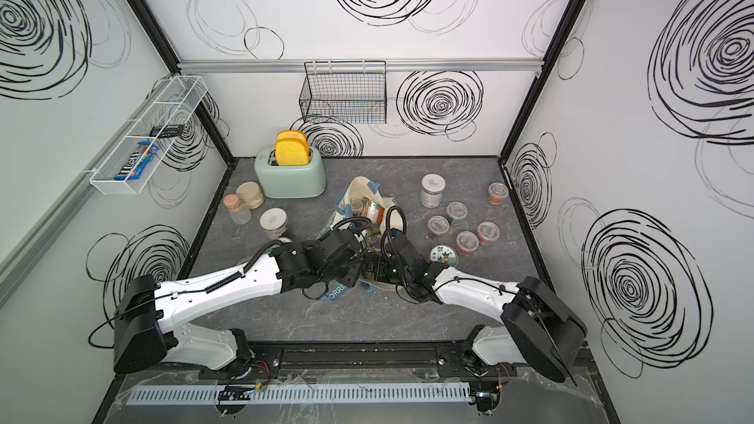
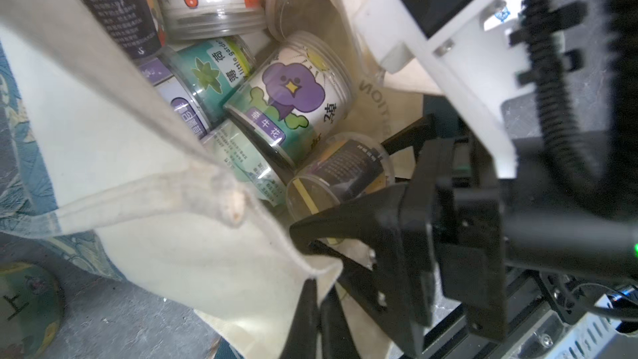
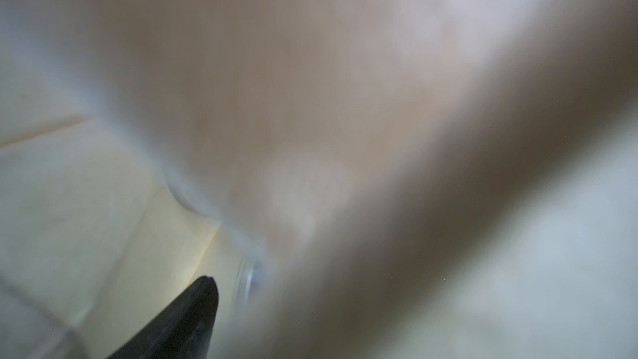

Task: Take out the seed jars from the canvas bag
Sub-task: Pick up the seed jar from the canvas bag.

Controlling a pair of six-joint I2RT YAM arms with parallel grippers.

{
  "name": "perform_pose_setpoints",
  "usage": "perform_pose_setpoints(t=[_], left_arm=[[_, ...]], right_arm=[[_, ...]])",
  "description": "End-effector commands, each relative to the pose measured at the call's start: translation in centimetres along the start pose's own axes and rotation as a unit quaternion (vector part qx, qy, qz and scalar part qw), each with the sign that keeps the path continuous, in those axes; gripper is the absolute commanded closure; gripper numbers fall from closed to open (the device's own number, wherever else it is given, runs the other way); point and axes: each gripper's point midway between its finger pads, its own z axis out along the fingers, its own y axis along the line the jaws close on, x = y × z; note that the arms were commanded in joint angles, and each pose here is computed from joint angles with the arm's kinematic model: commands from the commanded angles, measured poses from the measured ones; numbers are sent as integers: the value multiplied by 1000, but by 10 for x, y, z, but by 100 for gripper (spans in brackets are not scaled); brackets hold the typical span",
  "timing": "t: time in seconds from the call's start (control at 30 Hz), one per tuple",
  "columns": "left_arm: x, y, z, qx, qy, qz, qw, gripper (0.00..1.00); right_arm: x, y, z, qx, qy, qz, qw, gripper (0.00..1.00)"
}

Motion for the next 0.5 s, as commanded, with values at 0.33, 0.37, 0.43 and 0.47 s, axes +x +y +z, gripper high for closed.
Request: perform_pose_setpoints(t=[0.33,0.37,0.43,0.47], left_arm=[[-4,3,-8,6,-13,-6,1000,95],[-5,4,-9,8,-14,-7,1000,95],[-6,7,-9,15,-15,-14,1000,95],[-8,8,-9,20,-15,-18,1000,95]], right_arm=[[-13,7,-22,67,-25,-57,996,33],[-14,8,-25,76,-30,-63,995,33],[-19,13,-35,94,-45,-80,991,33],[-22,15,-40,102,-53,-85,990,33]])
